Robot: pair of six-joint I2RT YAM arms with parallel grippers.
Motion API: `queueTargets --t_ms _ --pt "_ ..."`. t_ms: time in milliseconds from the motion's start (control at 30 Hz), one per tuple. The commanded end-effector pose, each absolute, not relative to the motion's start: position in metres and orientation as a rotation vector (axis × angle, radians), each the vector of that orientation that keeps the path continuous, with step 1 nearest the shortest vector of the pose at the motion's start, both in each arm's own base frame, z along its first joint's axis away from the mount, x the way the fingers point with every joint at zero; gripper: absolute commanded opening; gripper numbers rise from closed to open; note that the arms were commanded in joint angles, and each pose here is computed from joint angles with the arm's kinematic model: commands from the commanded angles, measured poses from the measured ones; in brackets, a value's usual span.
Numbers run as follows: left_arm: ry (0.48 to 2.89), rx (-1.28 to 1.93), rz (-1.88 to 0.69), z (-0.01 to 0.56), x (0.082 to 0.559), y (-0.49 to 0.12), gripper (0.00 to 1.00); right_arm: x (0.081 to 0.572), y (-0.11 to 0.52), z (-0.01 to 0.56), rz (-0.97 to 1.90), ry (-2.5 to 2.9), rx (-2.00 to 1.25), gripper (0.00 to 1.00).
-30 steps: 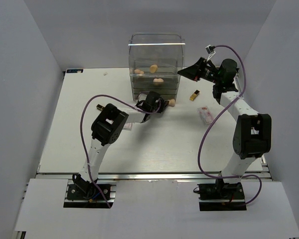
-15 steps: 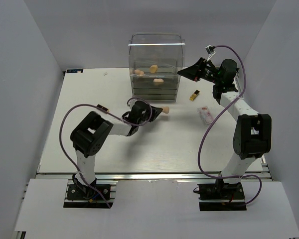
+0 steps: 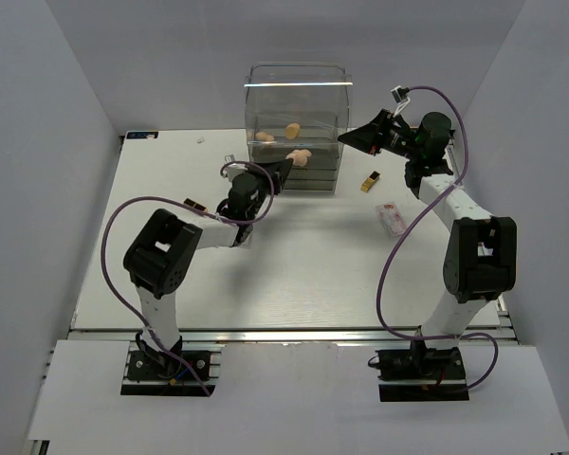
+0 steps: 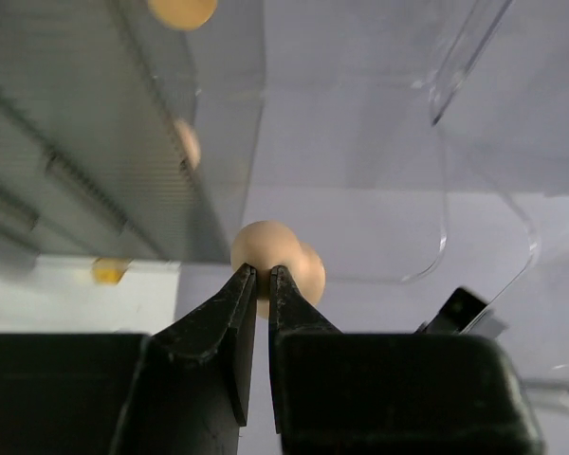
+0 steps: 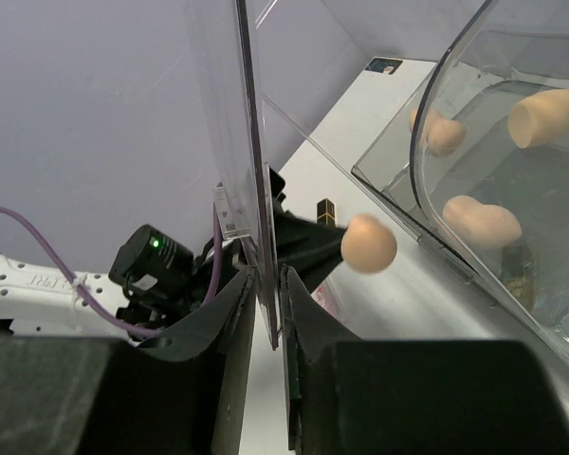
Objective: Organize the makeup
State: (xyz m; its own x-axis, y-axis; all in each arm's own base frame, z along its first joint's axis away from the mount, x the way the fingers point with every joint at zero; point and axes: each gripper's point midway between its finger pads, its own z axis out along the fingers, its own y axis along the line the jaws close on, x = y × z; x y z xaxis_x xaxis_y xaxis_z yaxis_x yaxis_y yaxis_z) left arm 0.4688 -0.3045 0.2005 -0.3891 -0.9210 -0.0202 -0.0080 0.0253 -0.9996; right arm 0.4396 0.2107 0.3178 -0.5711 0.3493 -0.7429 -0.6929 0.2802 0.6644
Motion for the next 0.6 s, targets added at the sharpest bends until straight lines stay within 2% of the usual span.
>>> queueTargets --t_ms 0,267,333,467,567 --pt "1.366 -0.993 -1.554 0.242 0.491 -0.299 0.07 0.426 0.209 0.356 1.418 1.544 -0.406 0.22" --pt "1.343 -1.088 -1.512 0.244 0.530 -0.297 0.13 0.426 0.209 0.354 1.418 1.547 -0.400 0.22" --pt "1.333 -1.127 -1.495 0.242 0.535 -0.294 0.20 0.426 0.209 0.354 1.417 1.547 -0.399 0.22" --pt "1.378 -1.176 -1.440 0.230 0.538 -0.292 0.48 0.426 0.208 0.355 1.417 1.547 -0.399 0.22" --pt "1.380 -1.180 -1.435 0.229 0.535 -0.290 0.52 0.426 0.208 0.355 1.416 1.545 -0.398 0.22"
